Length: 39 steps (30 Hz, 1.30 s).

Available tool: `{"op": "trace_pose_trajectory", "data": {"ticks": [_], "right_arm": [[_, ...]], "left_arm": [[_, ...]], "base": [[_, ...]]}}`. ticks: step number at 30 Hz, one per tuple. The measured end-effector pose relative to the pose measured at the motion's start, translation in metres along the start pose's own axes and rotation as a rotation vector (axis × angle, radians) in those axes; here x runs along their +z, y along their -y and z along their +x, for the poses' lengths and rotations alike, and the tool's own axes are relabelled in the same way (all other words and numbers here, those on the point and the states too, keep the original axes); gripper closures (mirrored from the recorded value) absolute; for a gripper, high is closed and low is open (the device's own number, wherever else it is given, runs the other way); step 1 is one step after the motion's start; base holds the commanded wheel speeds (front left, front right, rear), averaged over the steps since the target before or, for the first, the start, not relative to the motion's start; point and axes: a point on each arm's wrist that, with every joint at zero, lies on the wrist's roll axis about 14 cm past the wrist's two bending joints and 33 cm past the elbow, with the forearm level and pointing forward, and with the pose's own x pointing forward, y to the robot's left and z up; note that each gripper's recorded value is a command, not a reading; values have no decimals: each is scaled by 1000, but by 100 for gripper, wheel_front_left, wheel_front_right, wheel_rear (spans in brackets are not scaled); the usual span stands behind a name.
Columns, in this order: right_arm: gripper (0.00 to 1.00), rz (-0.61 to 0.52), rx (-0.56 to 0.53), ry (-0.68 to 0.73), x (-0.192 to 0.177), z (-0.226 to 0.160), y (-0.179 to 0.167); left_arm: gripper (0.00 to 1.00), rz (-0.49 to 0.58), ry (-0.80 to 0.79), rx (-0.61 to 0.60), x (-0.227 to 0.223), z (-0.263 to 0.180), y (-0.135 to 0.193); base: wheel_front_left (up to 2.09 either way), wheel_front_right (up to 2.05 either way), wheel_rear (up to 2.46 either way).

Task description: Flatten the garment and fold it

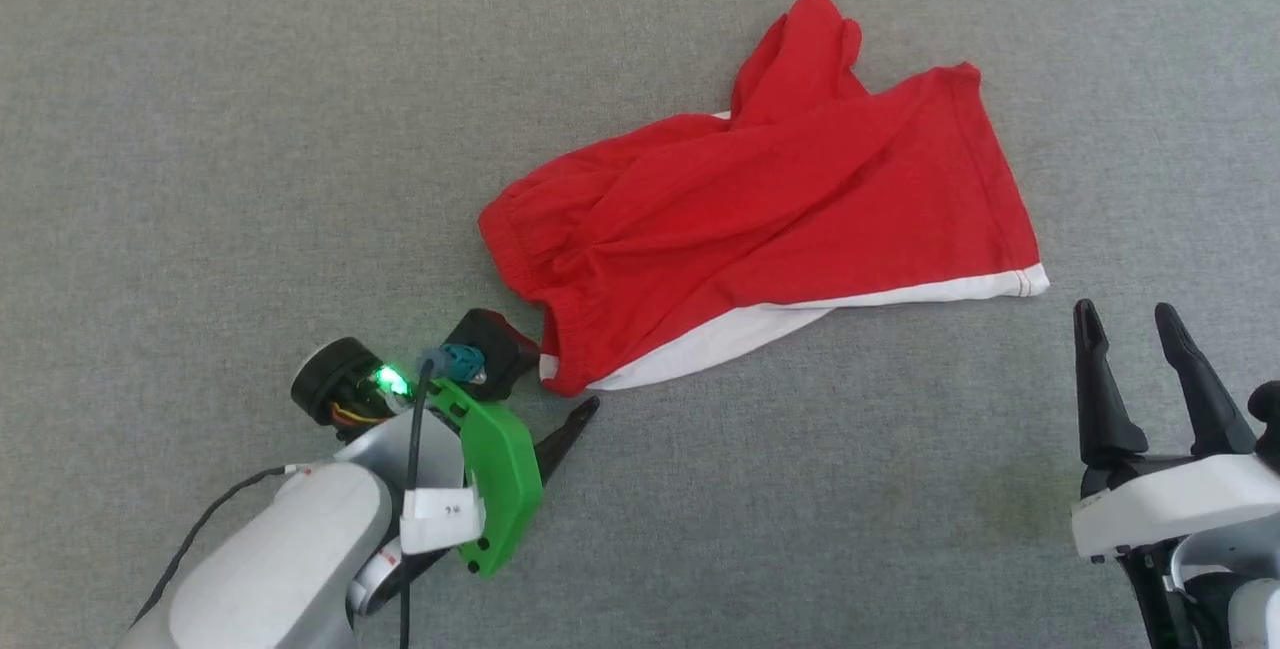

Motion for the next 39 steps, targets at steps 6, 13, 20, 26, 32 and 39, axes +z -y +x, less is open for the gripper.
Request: {"op": "trace_pose_trajectory", "data": {"ticks": [6,13,20,26,32,39], "right_arm": [[0,1,-3,-12,-4,2,1],[0,-9,20,-14,-1,6,-7],[0,-70,70,-196,-25,9,-15],[0,-133,95,-363,-37,24,-11],[0,-146,105,-472,-49,40,-13],[0,-155,114,-566,-69,46,-18]], "left_arm": [[100,-17,19,3,3,1,-1],[100,-29,68,42,11,-7,-4],[100,-73,133,102,23,-21,-7],[100,-88,170,116,28,-29,-3],[100,-93,173,111,28,-32,-1],[100,-99,161,113,23,-33,0]], "base": [[0,0,0],[0,0,0],[0,0,0],[0,0,0],[0,0,0],[0,0,0]]}}
